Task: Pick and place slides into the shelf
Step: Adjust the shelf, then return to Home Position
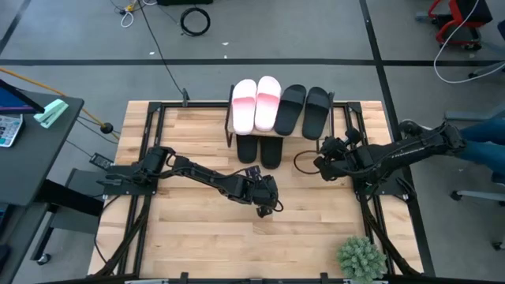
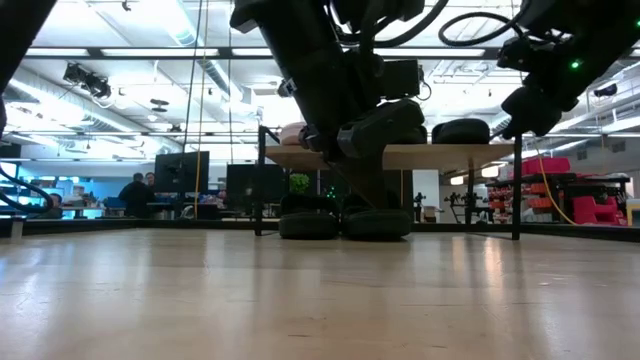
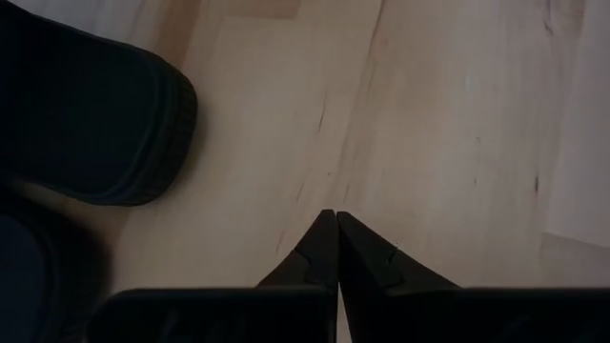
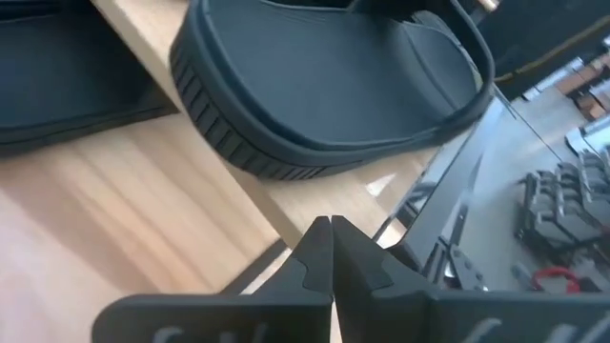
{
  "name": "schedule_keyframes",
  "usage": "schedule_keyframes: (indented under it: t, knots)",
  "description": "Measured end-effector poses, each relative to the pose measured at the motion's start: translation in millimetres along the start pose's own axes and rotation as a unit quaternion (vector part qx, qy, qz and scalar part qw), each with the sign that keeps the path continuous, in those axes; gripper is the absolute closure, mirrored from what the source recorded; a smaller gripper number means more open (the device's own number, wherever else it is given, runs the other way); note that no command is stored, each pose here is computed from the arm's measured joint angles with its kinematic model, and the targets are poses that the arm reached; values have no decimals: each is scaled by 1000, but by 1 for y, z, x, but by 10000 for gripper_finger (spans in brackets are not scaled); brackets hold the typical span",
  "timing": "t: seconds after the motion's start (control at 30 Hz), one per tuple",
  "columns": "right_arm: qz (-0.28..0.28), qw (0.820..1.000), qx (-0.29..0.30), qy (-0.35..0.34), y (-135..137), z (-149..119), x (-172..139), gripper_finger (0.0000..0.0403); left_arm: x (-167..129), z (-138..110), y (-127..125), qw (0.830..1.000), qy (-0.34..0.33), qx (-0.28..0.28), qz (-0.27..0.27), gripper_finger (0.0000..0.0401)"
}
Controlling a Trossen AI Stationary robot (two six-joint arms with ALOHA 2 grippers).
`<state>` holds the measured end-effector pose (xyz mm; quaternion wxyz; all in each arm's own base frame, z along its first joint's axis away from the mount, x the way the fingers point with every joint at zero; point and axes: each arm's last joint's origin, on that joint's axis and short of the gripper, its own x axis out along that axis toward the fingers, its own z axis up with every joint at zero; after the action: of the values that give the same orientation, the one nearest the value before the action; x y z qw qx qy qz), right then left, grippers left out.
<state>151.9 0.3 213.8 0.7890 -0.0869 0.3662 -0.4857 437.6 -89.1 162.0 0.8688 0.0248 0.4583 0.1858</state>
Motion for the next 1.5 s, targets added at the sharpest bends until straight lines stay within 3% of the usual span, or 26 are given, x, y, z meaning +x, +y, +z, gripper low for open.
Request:
schedule_keyframes:
  t: [0.3,0.47,0.8,0.97,1.13,1.37,1.5]
  knots:
    - [-39,999,26,25,-9,4,14,403,1,2,1,1000,-4,-4,-1,386]
    - [-25,999,34,12,-5,6,12,403,1,2,1,1000,-4,-5,0,396]
    - [92,991,77,-54,19,4,-21,403,-8,-4,-14,1000,-9,11,-13,391]
    - [210,970,113,-57,34,-3,-48,402,-24,-11,-32,999,-12,34,-29,393]
    - [333,936,82,-80,45,-10,-83,393,-79,-9,-26,998,1,49,-33,377]
    - [416,900,65,-116,32,1,-125,392,-195,1,25,997,-17,66,-45,382]
    - [450,882,80,-116,24,13,-141,389,-250,-5,52,996,-52,14,-76,390]
